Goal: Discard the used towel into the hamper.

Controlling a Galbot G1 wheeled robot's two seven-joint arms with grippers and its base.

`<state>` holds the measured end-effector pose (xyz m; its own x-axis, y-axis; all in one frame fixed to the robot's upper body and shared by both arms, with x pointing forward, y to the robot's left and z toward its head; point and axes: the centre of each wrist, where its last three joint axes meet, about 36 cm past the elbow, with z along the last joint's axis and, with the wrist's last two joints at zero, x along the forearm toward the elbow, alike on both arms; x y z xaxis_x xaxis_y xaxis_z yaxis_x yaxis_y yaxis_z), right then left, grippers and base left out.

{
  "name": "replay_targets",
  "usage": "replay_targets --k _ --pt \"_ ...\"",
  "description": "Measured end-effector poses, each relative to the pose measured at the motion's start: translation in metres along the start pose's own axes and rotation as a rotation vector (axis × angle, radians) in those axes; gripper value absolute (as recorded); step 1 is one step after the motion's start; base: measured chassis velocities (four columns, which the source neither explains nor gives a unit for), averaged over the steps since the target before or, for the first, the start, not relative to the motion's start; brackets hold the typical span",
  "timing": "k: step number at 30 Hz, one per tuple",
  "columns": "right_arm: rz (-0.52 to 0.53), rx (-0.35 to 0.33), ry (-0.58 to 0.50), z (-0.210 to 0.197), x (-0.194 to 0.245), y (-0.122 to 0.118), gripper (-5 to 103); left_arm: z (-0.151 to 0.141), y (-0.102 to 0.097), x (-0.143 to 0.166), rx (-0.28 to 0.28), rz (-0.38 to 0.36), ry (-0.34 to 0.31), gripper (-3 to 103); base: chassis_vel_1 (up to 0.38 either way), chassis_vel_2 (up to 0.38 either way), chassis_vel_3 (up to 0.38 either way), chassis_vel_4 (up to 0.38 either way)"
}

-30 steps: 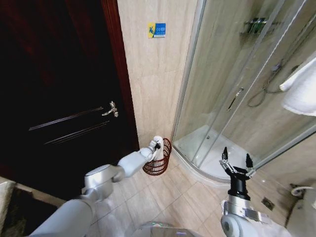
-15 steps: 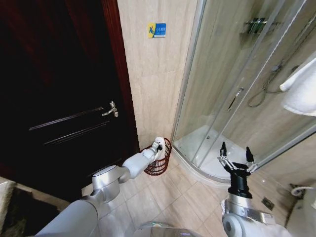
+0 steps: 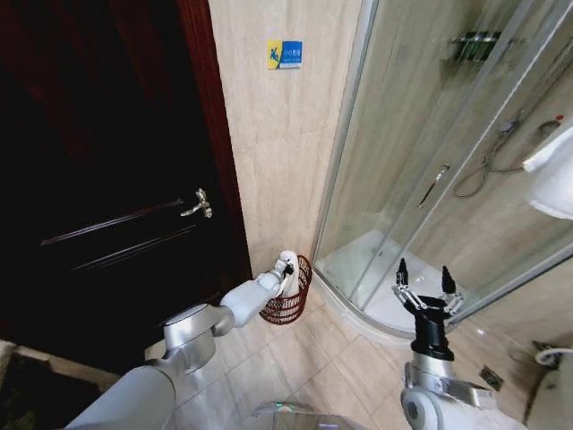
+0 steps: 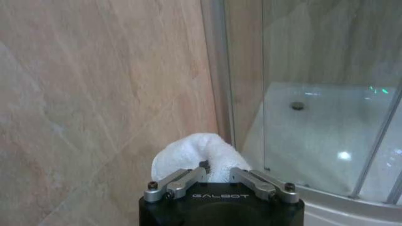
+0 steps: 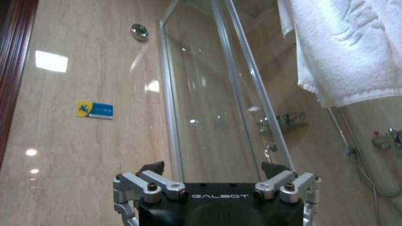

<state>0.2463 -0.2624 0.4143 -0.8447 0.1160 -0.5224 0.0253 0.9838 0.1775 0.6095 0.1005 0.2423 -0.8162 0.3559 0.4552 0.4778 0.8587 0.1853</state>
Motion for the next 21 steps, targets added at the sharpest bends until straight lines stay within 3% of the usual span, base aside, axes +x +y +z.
replay_targets --k 21 --pt "-0.066 -0.043 -0.007 0.005 0.005 -0.006 100 0.027 -0.008 0.012 -0.019 0.052 0.078 2 -0.021 0.017 0.022 -0.017"
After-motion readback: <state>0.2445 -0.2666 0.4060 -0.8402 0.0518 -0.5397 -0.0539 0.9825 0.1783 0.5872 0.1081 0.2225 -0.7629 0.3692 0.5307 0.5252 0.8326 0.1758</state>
